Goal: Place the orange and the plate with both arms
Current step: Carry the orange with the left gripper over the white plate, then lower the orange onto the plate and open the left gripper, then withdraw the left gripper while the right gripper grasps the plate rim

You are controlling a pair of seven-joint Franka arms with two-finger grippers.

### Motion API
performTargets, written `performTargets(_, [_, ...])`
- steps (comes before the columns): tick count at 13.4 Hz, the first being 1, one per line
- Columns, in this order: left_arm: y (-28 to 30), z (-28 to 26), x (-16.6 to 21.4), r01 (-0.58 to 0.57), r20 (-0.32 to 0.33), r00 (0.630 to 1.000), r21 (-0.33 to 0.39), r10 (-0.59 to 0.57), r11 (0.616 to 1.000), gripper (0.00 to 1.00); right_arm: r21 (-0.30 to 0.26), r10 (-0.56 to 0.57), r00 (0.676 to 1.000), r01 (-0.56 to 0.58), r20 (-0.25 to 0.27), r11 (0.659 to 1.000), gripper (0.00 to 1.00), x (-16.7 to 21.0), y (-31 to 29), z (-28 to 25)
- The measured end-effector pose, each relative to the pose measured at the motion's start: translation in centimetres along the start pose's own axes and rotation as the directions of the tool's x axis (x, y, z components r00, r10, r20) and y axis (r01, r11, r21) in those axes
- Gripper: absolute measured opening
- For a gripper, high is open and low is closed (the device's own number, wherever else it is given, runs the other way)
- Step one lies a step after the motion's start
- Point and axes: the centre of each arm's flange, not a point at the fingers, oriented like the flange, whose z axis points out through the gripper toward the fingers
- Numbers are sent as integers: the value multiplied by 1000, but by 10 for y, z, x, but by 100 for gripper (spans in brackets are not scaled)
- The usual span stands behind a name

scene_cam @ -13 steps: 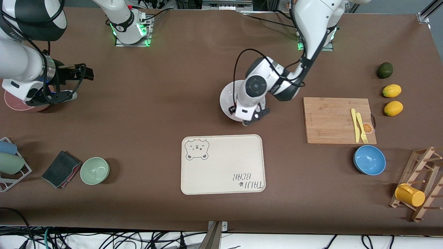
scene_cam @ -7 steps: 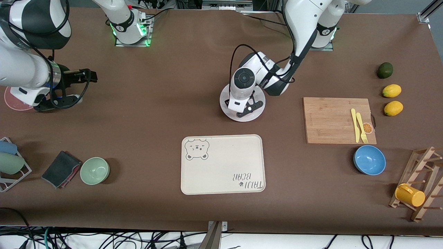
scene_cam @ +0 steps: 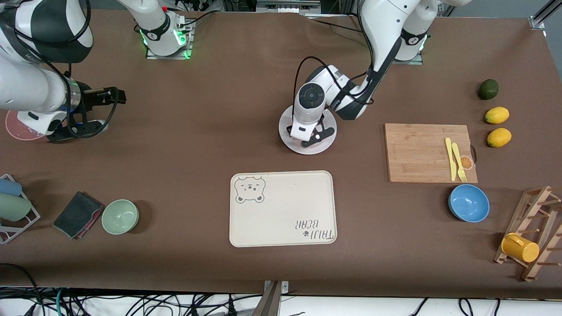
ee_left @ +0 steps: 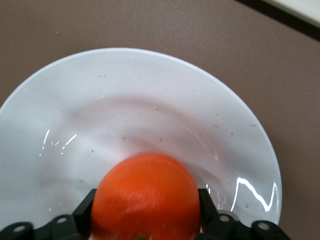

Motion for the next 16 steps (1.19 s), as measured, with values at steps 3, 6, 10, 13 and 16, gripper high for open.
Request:
performTargets(3, [0, -16, 3, 6, -10, 1000, -15, -6, 1000, 100, 143, -5, 1000, 10, -30, 990, 100, 14, -14, 6])
performTargets(6, [2, -38, 17, 29, -25, 999, -51, -30, 998, 100, 378, 61, 997, -38, -51, 925, 100, 37, -36, 14])
performTargets(10, [-31, -91, 102, 51, -32, 998, -73, -54, 996, 100, 590, 141, 989, -89, -44, 803, 100, 72, -56, 50])
performTargets(13, [-81, -151, 171, -61, -31, 998, -59, 60, 996, 100, 668, 191, 981, -121, -33, 734, 100, 87, -91, 97])
performTargets(16, [-128, -208, 227, -165, -15, 986, -48, 165, 985, 100, 721, 242, 969, -130, -53, 680, 100, 89, -150, 138])
